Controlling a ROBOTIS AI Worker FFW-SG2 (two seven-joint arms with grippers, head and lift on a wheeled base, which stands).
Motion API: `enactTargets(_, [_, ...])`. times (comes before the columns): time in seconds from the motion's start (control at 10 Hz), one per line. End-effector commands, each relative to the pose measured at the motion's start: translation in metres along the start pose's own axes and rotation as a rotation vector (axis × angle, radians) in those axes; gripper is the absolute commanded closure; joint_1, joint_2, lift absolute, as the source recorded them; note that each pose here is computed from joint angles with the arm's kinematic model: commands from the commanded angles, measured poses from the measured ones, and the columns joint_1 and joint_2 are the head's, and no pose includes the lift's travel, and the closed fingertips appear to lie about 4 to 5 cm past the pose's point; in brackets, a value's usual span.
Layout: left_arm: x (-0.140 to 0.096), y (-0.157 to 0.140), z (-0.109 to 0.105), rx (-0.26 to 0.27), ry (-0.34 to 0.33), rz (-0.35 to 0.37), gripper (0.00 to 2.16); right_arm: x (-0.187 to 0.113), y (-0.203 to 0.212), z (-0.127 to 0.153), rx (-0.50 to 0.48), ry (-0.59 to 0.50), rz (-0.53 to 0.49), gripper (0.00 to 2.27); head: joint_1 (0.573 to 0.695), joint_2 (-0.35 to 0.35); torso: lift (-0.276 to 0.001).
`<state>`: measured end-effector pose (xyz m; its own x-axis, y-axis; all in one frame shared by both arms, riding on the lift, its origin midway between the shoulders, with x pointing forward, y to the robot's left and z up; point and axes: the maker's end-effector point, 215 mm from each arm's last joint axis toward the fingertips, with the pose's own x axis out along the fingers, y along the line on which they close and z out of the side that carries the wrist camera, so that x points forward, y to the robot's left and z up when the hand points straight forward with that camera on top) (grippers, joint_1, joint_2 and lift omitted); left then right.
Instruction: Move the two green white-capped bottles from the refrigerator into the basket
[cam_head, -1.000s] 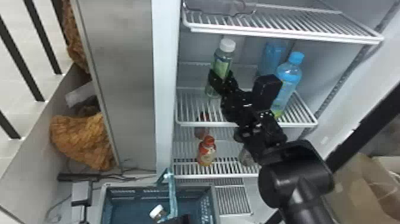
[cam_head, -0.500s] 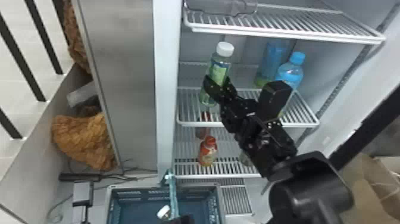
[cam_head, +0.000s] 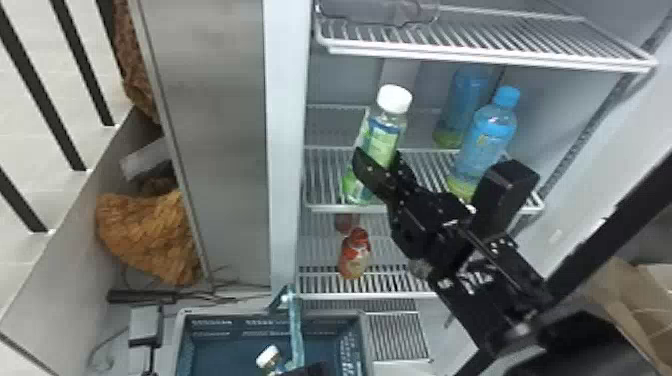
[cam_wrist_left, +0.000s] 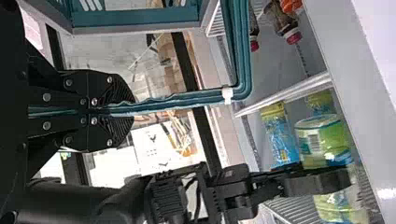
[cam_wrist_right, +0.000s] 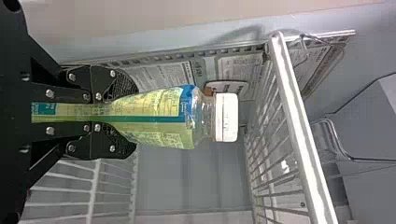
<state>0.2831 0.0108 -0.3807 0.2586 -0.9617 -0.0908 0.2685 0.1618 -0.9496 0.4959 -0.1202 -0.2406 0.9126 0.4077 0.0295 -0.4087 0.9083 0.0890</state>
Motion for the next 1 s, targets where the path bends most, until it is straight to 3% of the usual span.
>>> enactTargets(0.0, [0.0, 0.0, -0.001, -0.002, 0.002, -0.001, 1.19, -0.017, 0.001, 0.007, 0.006, -0.003, -0.009, 1.05, 0.695, -0.154, -0.004])
enactTargets(0.5, [-0.002, 0.001, -0.001, -0.006, -0.001, 0.002, 1.19, -0.067, 0.043, 0.027, 0.046, 0.048, 0.056, 1.05, 0.695, -0.169, -0.004])
enactTargets(0.9, [-0.002, 0.002, -0.001, -0.005, -0.002, 0.004, 1.19, -0.109, 0.064, 0.019, 0.087, 0.139, 0.084, 1.05, 0.695, -0.152, -0.004])
